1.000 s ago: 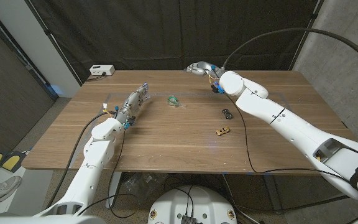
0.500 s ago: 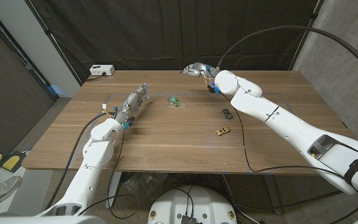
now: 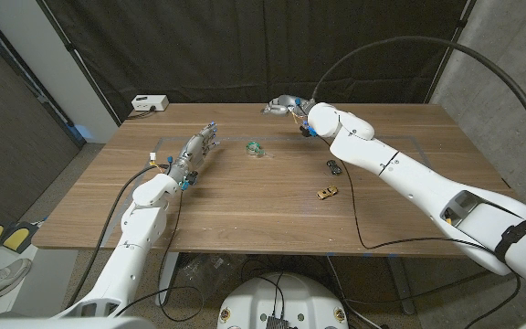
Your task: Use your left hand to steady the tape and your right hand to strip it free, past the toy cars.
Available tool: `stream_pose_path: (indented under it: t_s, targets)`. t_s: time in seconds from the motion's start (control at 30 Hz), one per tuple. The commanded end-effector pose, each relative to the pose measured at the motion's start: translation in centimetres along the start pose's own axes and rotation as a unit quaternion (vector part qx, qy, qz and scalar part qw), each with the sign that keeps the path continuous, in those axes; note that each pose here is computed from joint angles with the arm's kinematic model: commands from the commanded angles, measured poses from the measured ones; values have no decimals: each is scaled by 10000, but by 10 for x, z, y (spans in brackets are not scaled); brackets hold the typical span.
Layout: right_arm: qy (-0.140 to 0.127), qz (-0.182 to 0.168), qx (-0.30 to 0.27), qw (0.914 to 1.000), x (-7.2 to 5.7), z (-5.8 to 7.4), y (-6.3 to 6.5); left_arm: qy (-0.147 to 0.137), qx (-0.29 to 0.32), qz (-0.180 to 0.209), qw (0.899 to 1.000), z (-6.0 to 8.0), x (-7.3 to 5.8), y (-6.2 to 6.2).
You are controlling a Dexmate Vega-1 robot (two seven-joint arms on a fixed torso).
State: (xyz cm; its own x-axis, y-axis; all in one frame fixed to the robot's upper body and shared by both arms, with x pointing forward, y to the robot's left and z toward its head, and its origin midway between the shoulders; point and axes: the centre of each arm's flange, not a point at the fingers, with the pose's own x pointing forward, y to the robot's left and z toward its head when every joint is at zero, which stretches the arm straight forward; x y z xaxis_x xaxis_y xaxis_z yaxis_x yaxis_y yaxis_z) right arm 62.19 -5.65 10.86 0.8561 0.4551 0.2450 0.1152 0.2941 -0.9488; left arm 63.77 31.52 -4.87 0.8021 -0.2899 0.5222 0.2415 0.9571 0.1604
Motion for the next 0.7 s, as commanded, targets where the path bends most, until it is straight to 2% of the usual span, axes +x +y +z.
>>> stream_pose_path:
  t_s: [0.03,0.23,0.7]
  targets:
    - [123,179,-212,9995,14,2,7,4,-1,17,10000,-1,0,2]
    - [132,274,-256,9992,18,4,12,4,-12,36,10000,-1,1,3]
    - [205,476,-468,9976,36,11,22,35,-54,32,10000,-3,2,5]
